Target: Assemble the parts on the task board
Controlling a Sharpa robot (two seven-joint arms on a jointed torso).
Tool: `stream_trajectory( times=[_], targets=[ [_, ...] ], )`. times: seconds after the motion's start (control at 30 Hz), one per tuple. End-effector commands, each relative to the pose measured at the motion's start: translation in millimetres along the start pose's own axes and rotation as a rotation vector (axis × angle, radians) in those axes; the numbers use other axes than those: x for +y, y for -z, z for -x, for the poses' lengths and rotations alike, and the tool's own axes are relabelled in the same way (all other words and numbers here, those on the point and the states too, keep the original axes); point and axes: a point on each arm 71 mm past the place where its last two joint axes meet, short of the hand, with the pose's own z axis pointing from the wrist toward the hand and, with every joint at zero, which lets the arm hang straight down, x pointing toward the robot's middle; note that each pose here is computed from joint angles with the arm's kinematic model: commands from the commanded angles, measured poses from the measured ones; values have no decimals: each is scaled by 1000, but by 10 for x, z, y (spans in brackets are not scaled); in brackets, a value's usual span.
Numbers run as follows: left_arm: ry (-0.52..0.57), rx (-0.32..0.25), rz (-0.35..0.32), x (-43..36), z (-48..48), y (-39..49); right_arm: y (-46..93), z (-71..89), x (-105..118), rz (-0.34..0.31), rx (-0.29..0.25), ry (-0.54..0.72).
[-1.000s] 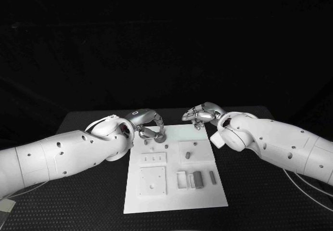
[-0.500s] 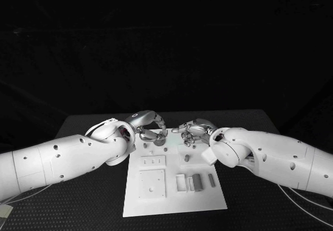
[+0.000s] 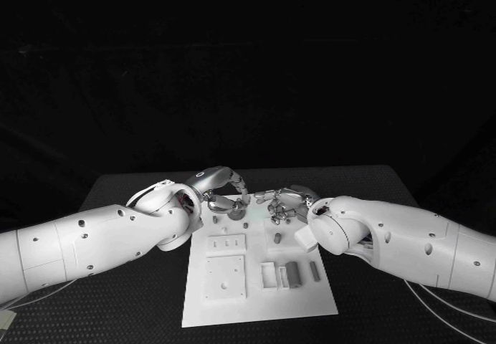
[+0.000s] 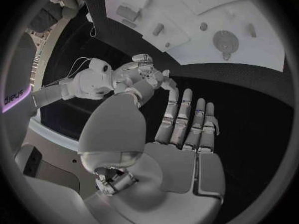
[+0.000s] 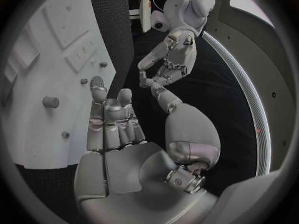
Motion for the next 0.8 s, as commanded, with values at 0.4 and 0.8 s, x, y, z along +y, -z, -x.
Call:
stream_trajectory(
  times=[0.4, 0.8],
  targets=[
    [11, -12, -19, -55, -1, -20, -9, -146, 11, 7, 54, -20],
    [13, -4, -26, -87, -18, -32, -33, -191, 41, 29, 60, -21]
  ],
)
